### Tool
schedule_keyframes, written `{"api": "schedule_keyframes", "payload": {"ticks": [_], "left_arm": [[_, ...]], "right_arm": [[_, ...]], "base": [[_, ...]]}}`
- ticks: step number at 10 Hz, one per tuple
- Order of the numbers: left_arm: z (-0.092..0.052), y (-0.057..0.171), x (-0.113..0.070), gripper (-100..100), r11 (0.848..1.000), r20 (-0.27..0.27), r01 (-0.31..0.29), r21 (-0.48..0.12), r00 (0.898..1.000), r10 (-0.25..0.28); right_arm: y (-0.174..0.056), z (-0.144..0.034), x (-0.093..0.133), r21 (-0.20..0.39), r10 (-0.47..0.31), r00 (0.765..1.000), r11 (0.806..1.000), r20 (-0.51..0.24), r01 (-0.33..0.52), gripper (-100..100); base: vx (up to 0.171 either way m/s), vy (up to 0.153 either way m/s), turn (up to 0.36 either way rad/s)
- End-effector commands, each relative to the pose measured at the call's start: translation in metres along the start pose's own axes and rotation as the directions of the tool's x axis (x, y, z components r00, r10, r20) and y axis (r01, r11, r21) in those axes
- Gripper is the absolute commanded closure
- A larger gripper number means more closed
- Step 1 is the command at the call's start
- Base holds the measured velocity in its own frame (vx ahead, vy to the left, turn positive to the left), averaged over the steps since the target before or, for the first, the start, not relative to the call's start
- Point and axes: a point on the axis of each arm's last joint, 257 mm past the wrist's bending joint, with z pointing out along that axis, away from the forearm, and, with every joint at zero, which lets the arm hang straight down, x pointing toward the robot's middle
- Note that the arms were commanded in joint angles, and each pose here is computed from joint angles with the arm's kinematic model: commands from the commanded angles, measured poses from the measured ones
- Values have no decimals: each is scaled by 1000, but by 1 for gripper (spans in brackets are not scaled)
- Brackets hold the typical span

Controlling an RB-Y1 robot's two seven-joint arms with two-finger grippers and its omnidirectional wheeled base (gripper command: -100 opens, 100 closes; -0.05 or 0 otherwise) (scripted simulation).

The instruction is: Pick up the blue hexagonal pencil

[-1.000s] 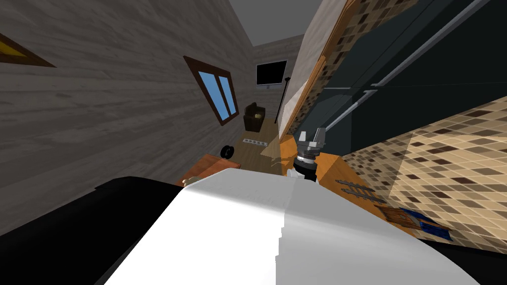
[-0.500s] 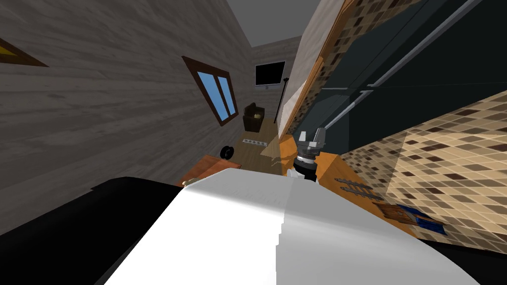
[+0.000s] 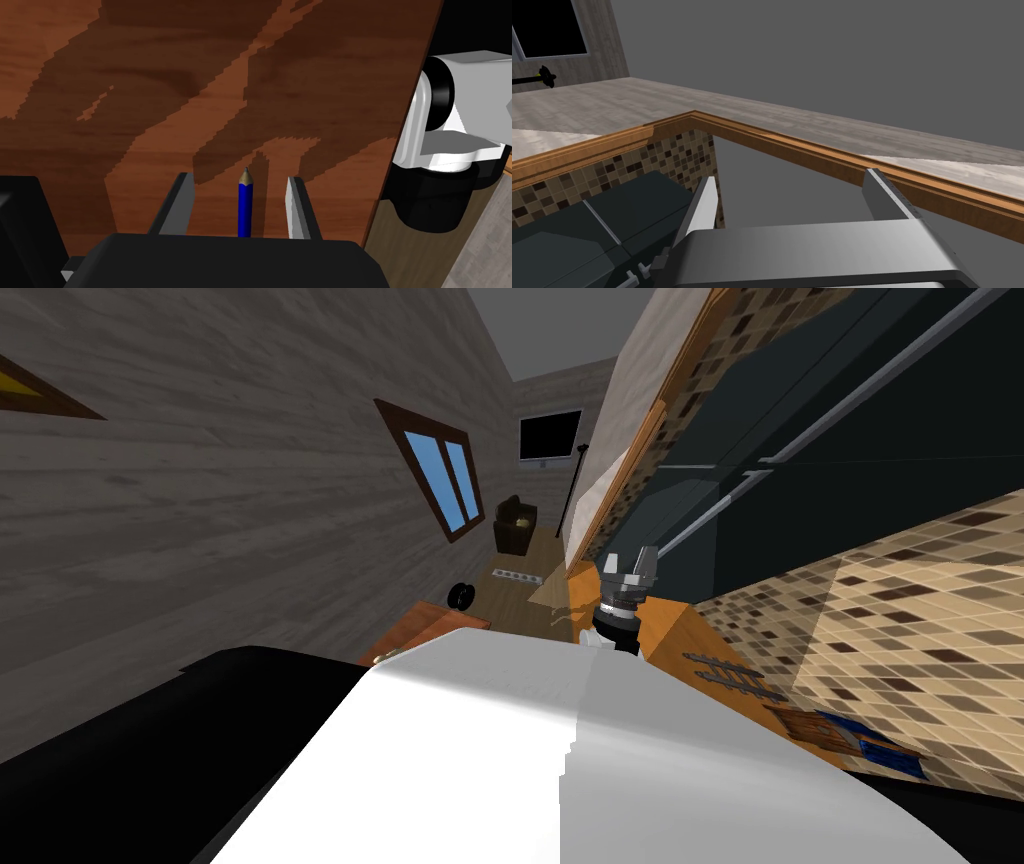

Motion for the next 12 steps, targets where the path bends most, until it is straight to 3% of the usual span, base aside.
{"api": "schedule_keyframes", "payload": {"ticks": [1,4,5,6,9,11,12], "left_arm": [[0,0,0,100,1000,0,0,0,1000,0],[1,3,0,100,1000,1,2,-6,1000,-2],[1,3,0,0,1000,1,2,-6,1000,-2],[-6,-9,1,100,1000,0,5,1,1000,-5],[-23,-33,1,100,1000,0,18,1,1000,-18],[-21,-34,2,100,1000,-1,16,3,1000,-16],[-21,-34,2,0,1000,-1,17,2,1000,-17]], "right_arm": [[0,0,0,0,0,1000,1000,0,0,0],[0,0,0,0,0,1000,1000,0,0,0],[0,0,0,0,0,1000,1000,0,0,0],[0,0,0,0,0,1000,1000,0,0,0],[0,0,0,0,0,1000,1000,0,0,0],[0,0,0,0,0,1000,1000,0,0,0],[0,0,0,0,0,1000,1000,0,0,0]], "base": [[0,0,0],[0,-2,0],[0,0,0],[-21,-53,-51],[-36,-85,-51],[-8,-32,-3],[0,0,0]]}}
